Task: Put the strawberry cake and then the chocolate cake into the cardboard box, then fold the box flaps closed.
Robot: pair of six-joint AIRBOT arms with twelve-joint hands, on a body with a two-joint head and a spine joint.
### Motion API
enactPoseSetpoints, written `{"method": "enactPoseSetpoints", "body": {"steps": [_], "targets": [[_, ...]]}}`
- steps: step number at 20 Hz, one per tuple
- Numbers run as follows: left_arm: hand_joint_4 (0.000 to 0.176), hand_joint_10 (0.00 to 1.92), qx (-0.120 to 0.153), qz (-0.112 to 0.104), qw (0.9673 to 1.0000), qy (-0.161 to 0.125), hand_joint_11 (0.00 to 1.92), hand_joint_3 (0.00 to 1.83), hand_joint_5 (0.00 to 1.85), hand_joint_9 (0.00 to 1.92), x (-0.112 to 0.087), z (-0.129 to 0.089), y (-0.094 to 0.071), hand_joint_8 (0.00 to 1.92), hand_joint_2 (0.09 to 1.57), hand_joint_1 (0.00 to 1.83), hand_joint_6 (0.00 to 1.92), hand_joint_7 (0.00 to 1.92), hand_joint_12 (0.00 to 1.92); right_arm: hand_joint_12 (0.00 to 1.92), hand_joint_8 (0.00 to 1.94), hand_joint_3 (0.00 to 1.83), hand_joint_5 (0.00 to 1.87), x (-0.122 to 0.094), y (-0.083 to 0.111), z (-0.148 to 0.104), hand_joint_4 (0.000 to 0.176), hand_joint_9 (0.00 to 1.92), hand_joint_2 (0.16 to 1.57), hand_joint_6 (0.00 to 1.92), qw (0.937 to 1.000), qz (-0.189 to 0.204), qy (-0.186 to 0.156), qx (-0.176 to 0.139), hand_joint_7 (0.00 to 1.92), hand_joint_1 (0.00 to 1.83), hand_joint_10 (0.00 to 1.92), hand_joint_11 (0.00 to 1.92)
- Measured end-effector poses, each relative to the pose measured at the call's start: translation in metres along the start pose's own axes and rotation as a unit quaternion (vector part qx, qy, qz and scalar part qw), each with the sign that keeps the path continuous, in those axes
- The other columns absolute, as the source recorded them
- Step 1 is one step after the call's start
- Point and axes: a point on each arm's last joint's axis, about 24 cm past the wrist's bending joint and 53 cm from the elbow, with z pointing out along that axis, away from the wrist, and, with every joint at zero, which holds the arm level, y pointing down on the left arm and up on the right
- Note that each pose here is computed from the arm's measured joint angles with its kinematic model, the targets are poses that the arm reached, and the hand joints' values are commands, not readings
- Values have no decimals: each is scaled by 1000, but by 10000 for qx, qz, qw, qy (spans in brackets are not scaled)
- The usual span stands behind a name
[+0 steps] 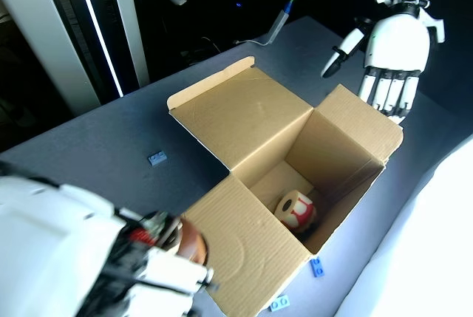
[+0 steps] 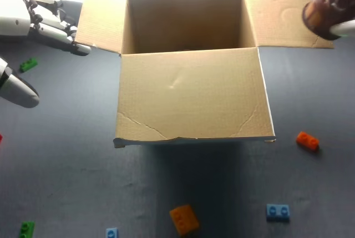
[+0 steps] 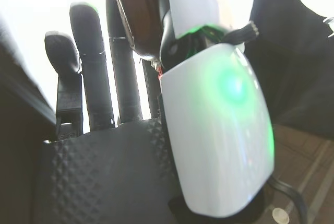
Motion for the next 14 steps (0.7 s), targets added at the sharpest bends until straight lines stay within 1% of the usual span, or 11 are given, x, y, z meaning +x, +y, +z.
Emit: {"method": "enactPoseSetpoints", "body": {"steps": [1,2,3,4,5,8,10,11,12,13,14], "targets": [[69,3,108,-117,9999,-12,0,4,205,311,0,0,-5,1,1033,151,4,211,1070,1921,1257,3,940,3,7,5,0,664,1151,980,10000,-30,11,-85,891,1210,1415,361],[70,4,158,-127,9998,31,0,2,194,315,3,1,-8,2,1030,145,0,214,1070,1921,1166,2,933,6,16,10,0,727,1156,935,9998,-22,17,-188,920,1324,1504,369],[71,1,196,-128,9997,68,0,0,188,308,5,2,-10,3,1026,154,0,217,1067,1912,1157,2,917,9,26,15,0,739,1161,960,9995,-56,21,-307,913,1344,1522,367],[71,2,201,-101,9997,136,0,0,194,311,10,4,-10,5,1026,158,3,223,1065,1886,1240,4,921,10,36,21,0,676,1156,996,9989,-128,14,-449,896,1235,1437,370],[73,4,196,-88,9996,196,0,0,201,317,14,5,-10,6,1026,167,4,234,1075,1875,1188,3,906,13,45,25,0,719,1166,1000,9983,-161,13,-563,893,1323,1510,378],[68,4,138,1,9990,428,0,1,205,319,30,6,-6,5,1030,162,4,239,1071,1878,1167,0,920,21,66,36,0,742,1163,961,9964,-293,70,-794,901,1349,1522,389],[69,4,249,-117,9988,413,0,2,197,322,32,6,-11,4,1031,144,0,240,1068,1883,1197,2,903,27,79,40,0,723,1172,989,9943,-441,105,-965,883,1346,1543,373],[68,4,336,-198,9985,374,0,2,192,322,29,6,-15,4,1032,131,0,240,1067,1886,1260,2,907,30,85,42,0,666,1163,1018,9933,-495,124,-1035,883,1233,1442,368],[69,5,410,-265,9982,354,0,1,195,325,28,6,-19,6,1031,144,1,248,1069,1891,1281,2,902,34,88,45,0,645,1166,1046,9924,-558,154,-1088,869,1206,1407,351],[69,3,501,-322,9976,340,0,2,200,322,27,9,-24,4,1033,144,4,244,1069,1907,1220,4,885,40,92,49,0,702,1175,1035,9913,-621,198,-1143,876,1315,1518,349],[68,4,545,-327,9974,352,0,3,199,324,27,10,-27,2,1036,146,3,241,1070,1918,1219,3,890,43,95,51,0,712,1177,1002,9910,-623,221,-1168,877,1339,1554,346]]}}
